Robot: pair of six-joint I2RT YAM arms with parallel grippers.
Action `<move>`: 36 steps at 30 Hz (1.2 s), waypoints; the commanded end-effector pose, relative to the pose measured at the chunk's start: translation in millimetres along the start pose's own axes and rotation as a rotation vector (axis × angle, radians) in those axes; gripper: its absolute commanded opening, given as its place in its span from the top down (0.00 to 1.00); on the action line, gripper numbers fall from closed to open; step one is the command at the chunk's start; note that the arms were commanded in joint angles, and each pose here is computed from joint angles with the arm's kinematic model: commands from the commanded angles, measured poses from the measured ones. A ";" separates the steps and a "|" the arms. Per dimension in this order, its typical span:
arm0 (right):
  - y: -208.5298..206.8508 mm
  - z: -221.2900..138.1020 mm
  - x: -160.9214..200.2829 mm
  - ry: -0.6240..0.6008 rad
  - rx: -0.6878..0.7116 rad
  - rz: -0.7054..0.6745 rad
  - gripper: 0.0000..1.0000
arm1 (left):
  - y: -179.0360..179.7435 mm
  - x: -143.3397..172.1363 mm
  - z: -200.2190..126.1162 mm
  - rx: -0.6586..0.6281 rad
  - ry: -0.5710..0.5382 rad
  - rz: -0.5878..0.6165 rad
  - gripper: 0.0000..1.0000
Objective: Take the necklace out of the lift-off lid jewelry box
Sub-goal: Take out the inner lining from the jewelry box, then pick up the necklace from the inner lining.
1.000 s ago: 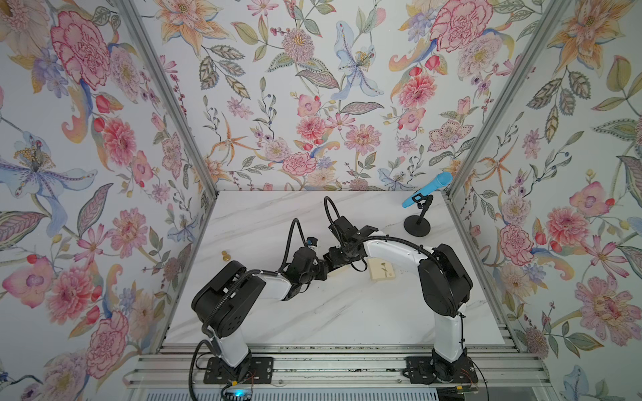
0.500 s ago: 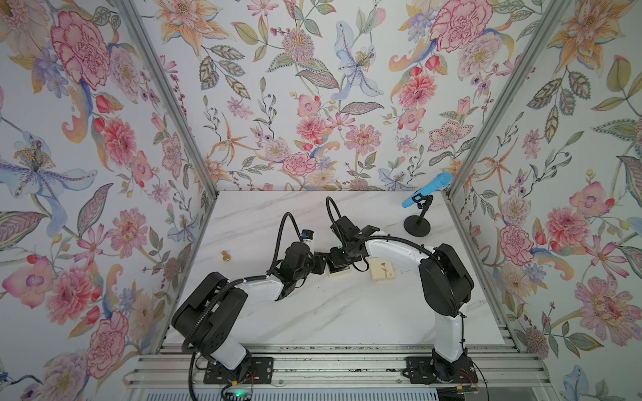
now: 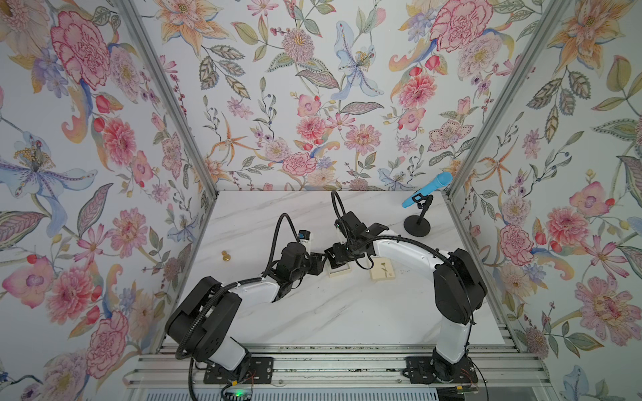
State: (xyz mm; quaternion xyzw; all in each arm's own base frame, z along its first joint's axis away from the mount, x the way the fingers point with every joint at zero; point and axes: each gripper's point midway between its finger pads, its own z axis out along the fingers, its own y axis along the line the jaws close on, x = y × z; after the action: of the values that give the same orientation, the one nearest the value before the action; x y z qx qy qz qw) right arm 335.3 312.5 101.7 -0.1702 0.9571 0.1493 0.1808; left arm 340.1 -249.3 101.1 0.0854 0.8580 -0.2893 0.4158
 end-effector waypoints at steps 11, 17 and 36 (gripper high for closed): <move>6.7 -35.7 -0.7 -0.046 -0.044 -0.004 1.00 | -33.4 -10.1 -15.9 0.225 -0.073 -0.024 0.40; 13.6 -39.2 1.1 -0.048 -0.062 -0.010 1.00 | -38.8 -11.6 -11.8 0.265 -0.081 -0.047 0.38; 28.0 -45.2 2.4 -0.060 -0.118 -0.020 0.88 | -44.9 -6.5 -4.8 0.350 -0.077 -0.089 1.00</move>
State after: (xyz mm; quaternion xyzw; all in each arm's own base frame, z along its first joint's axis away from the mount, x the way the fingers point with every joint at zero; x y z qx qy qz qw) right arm 318.6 318.7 135.9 -0.1816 0.9443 0.1912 0.1971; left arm 322.9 -283.7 126.0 0.1044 0.7885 -0.4466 0.4097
